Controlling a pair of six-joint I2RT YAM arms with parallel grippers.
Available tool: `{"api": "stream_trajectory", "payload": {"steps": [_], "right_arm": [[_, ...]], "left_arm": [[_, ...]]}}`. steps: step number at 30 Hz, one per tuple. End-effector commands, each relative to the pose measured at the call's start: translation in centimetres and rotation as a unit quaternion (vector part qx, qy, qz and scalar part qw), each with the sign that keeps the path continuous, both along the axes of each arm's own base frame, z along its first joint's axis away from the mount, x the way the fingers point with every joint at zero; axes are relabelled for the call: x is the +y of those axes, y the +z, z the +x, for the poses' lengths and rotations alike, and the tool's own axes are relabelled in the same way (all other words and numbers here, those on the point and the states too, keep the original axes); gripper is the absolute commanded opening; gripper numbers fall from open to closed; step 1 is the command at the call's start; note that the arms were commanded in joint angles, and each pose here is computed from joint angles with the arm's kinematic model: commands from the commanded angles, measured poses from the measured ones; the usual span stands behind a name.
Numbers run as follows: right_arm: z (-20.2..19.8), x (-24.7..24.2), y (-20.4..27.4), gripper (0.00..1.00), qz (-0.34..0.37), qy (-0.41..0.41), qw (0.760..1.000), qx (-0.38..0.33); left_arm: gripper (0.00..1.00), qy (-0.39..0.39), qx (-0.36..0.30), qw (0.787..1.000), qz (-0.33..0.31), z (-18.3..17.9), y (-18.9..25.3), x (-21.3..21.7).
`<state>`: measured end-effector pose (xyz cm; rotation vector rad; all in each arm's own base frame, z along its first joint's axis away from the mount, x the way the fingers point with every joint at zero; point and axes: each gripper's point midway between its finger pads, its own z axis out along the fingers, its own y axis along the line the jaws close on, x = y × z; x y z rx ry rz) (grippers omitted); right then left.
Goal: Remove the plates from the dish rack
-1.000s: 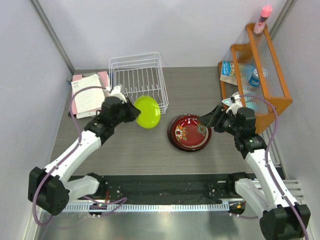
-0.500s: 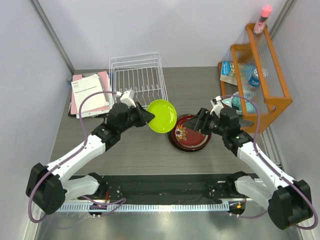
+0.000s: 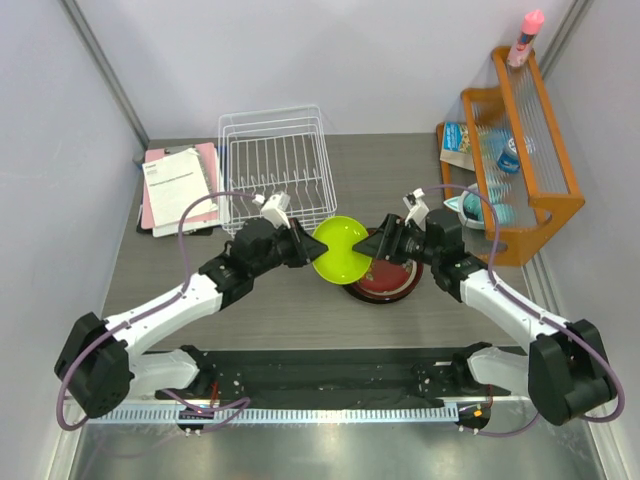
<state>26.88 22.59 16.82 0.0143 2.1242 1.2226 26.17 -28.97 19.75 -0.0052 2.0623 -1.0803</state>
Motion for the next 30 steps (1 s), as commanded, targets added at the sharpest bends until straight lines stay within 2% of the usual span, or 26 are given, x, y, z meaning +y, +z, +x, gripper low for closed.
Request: {"api": "stream_trajectory", "payload": {"steps": [1,3,4,6,8,9,12,14,15,18,24,30], "right_arm": [[0.7,1.3,2.2,0.58,0.031,0.022,0.999,-0.035],[0.5,1.4,2.0,0.49,0.034,0.027,0.998,-0.034],[0.4,1.4,2.1,0.18,0.036,0.028,0.998,-0.036],[0.2,1.4,2.2,0.01,0.038,0.029,0.998,-0.038],[0.1,1.1,2.4,0.01,0.034,0.023,0.998,-0.041],[0.3,0.6,2.5,0.01,0.026,0.006,0.999,-0.043],[0.9,-1.3,2.5,0.01,-0.010,-0.051,0.998,-0.047],[1.5,-2.7,2.5,0.01,-0.039,-0.087,0.994,-0.049],[1.4,-3.9,1.2,0.01,-0.070,-0.116,0.990,-0.026],[1.4,-6.5,0.5,0.01,-0.108,-0.167,0.980,-0.010],[1.0,-8.8,-2.2,0.01,-0.134,-0.195,0.971,0.035],[2.1,-10.8,-4.9,0.01,-0.173,-0.215,0.960,0.051]], "left_arm": [[0.00,-0.020,-0.030,0.998,-0.045,-0.2,2.5,-2.0],[0.00,-0.021,-0.033,0.998,-0.044,-0.1,2.5,-2.2],[0.00,-0.023,-0.033,0.998,-0.045,-0.1,2.6,-2.3],[0.00,-0.025,-0.039,0.998,-0.041,0.0,2.7,-2.4],[0.00,-0.020,-0.040,0.998,-0.035,0.3,2.8,-2.3],[0.11,-0.020,-0.046,0.998,-0.029,0.3,2.9,-2.1],[0.54,0.006,-0.054,0.999,0.001,0.8,2.6,-0.9],[0.61,0.039,-0.054,0.997,0.034,1.4,1.9,0.6],[0.67,0.055,-0.058,0.996,0.050,1.7,1.8,1.4],[0.70,0.118,-0.059,0.984,0.120,2.0,0.9,5.2],[0.75,0.211,-0.091,0.959,0.168,1.6,2.1,10.9],[0.76,0.250,-0.102,0.941,0.205,0.6,1.5,14.4]]}}
